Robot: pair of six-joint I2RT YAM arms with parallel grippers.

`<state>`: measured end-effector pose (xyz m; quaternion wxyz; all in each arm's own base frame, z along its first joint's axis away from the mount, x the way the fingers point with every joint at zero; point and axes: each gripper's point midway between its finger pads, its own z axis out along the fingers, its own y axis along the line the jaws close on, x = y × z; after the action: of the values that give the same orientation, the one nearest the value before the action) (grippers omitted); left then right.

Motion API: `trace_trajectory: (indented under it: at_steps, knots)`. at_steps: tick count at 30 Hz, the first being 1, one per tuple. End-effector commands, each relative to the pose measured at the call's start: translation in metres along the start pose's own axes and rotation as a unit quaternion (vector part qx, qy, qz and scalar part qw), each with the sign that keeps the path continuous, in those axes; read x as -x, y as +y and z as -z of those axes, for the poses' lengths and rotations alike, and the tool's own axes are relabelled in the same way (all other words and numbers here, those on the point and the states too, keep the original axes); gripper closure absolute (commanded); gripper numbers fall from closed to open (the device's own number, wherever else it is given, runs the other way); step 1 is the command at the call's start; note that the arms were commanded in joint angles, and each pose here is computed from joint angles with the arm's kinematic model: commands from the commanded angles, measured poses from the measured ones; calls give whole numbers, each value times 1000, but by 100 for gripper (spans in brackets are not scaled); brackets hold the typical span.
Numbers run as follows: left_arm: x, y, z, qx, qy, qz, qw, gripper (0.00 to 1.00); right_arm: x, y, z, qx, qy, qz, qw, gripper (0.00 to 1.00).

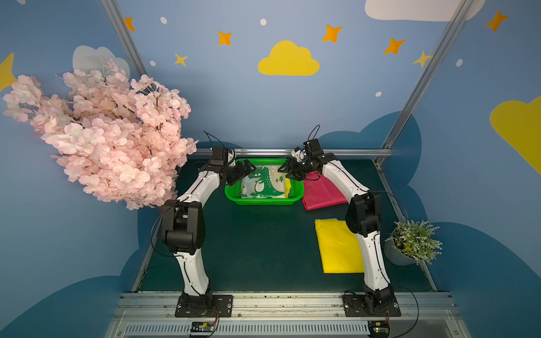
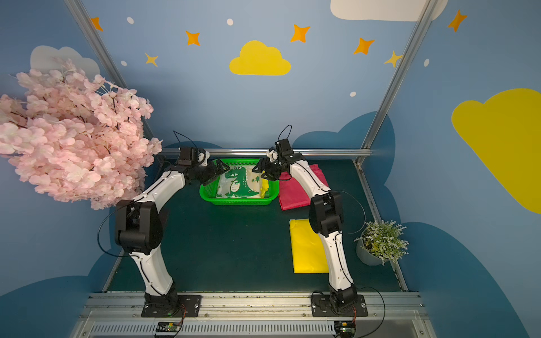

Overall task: Put the folded raincoat in the basket
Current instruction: Place the raincoat in the basket.

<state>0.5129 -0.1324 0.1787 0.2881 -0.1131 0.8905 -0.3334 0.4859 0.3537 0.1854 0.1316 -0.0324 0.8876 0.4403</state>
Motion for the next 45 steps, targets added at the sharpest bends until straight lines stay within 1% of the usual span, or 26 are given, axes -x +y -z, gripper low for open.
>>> trace_trajectory:
  at_steps: [1, 3, 8, 11, 14, 20, 25, 29, 32, 36, 40, 42, 45]
  knots:
    - [-14, -15, -11, -19, 20, -15, 1000, 0, -15, 21, -7, 15, 14, 14, 1000, 36]
    - [-24, -11, -22, -24, 34, -3, 999, 0, -22, 14, -22, 12, 28, 1, 1000, 36]
    - [-43, 14, -45, -13, 59, 18, 998, 0, -32, -22, -53, -4, 54, -35, 998, 36]
    - [-51, 26, -52, -2, 70, 24, 997, 0, -30, -39, -58, -14, 57, -54, 997, 36]
    - [-51, 31, -53, 0, 73, 29, 997, 0, -27, -44, -54, -16, 56, -60, 996, 36]
    - [-37, 11, -36, -20, 53, 7, 998, 0, -21, -15, -24, -13, 37, -29, 999, 36]
    - [-28, -14, -16, -35, 34, -19, 999, 0, -26, 10, 9, -21, 19, -1, 1000, 36]
    - [-32, -33, -3, -43, 28, -35, 998, 0, -35, 23, 34, -41, 2, 23, 999, 35]
    - [-43, -49, 5, -51, 30, -48, 997, 0, -47, 25, 53, -66, -10, 40, 997, 35]
    - [-62, -71, 15, -63, 33, -68, 995, 0, -65, 17, 76, -111, -25, 63, 991, 26]
    - [-86, -85, 23, -66, 40, -88, 993, 0, -80, 3, 99, -156, -41, 78, 984, 15]
    - [-102, -93, 27, -69, 45, -99, 992, 0, -89, -7, 113, -181, -50, 86, 978, 7]
    - [-126, -103, 31, -71, 51, -111, 990, 0, -100, -19, 132, -216, -67, 95, 970, 2]
